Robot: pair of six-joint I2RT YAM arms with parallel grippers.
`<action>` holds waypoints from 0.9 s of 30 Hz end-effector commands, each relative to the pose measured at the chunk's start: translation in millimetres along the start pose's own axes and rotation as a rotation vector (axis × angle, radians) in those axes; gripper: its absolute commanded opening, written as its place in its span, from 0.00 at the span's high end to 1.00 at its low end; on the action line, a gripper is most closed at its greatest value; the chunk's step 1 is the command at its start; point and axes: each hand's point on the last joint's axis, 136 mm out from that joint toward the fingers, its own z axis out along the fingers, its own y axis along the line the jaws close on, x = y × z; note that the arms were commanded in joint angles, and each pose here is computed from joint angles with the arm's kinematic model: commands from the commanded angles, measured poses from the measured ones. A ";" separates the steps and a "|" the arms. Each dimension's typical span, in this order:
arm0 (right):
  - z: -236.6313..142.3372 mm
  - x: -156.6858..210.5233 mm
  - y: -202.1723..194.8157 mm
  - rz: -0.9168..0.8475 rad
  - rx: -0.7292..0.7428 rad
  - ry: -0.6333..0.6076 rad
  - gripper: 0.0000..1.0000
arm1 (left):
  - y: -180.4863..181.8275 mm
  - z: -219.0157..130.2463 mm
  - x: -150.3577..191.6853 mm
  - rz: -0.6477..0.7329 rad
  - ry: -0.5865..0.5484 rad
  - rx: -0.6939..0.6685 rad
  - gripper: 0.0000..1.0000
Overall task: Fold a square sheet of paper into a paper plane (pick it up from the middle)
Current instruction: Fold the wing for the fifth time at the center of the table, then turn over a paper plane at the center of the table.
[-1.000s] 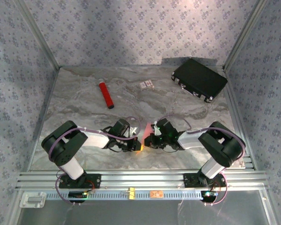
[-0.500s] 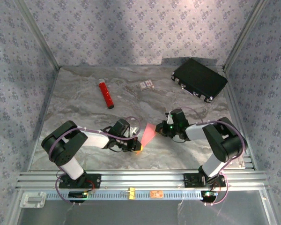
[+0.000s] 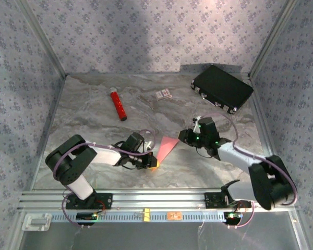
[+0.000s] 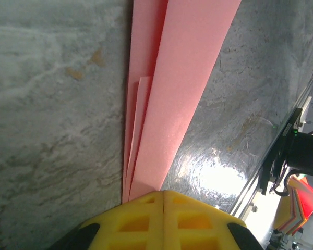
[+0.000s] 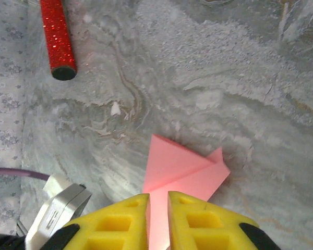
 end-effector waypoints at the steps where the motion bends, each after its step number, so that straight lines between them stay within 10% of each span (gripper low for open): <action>1: -9.7 28.0 -27.3 0.011 0.123 0.039 0.80 | 19.4 -1.6 2.3 -0.056 -0.044 -0.080 1.00; 27: -9.8 65.5 -7.8 -0.009 0.108 0.083 0.66 | -5.5 -63.1 -34.5 0.021 -0.189 -0.034 0.69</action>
